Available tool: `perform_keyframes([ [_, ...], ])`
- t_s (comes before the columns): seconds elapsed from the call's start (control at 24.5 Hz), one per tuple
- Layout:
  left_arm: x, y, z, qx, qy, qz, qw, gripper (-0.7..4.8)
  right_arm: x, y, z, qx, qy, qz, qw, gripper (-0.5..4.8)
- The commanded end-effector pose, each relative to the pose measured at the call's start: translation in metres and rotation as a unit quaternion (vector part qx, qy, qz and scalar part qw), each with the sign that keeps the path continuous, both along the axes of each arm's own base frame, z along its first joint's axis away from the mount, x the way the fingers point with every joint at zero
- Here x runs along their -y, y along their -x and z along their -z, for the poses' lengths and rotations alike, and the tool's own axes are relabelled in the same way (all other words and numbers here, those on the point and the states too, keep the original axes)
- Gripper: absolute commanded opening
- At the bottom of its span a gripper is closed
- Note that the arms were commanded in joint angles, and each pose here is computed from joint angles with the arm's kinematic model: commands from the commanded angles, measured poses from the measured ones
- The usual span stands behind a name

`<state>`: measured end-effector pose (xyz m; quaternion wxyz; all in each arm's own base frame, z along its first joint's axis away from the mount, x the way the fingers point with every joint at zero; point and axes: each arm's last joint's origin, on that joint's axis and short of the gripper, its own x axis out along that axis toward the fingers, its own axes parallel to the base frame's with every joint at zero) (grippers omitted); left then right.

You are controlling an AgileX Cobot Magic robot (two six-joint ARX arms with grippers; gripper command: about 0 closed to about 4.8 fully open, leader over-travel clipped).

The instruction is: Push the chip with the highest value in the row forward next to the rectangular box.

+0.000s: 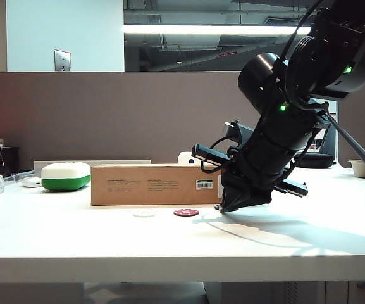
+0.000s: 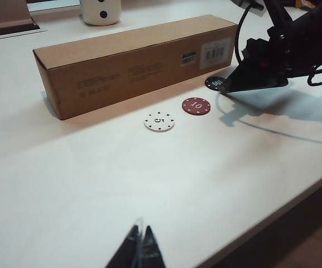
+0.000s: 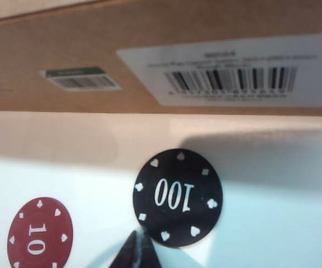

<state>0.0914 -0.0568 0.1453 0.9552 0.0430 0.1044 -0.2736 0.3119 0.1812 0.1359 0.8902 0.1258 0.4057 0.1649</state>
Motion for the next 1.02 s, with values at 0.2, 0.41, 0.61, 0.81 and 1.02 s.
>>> perform_keyframes([
  [0.2, 0.0001, -0.0002, -0.0021, 0.005, 0.003, 0.001, 1.0, -0.05, 0.0064, 0.0091, 0.0164, -0.068, 0.038, 0.013, 0.997, -0.05],
  [0.41, 0.0, -0.0002, -0.002, 0.004, 0.003, 0.001, 1.0, -0.05, 0.006, 0.0081, 0.0148, -0.067, 0.039, 0.014, 0.997, -0.05],
  [0.61, 0.0, -0.0002, -0.0021, 0.005, 0.003, 0.001, 1.0, -0.05, 0.0063, 0.0048, 0.0114, -0.056, 0.058, 0.039, 0.996, -0.05],
  [0.81, 0.0, -0.0002, -0.002, 0.004, 0.003, 0.001, 1.0, -0.05, 0.0062, 0.0038, 0.0106, -0.051, 0.056, 0.041, 0.996, -0.05],
  [1.02, 0.0001, -0.0002, -0.002, 0.004, 0.003, 0.001, 1.0, -0.05, 0.0044, 0.0011, 0.0082, -0.033, 0.044, 0.04, 0.998, -0.05],
])
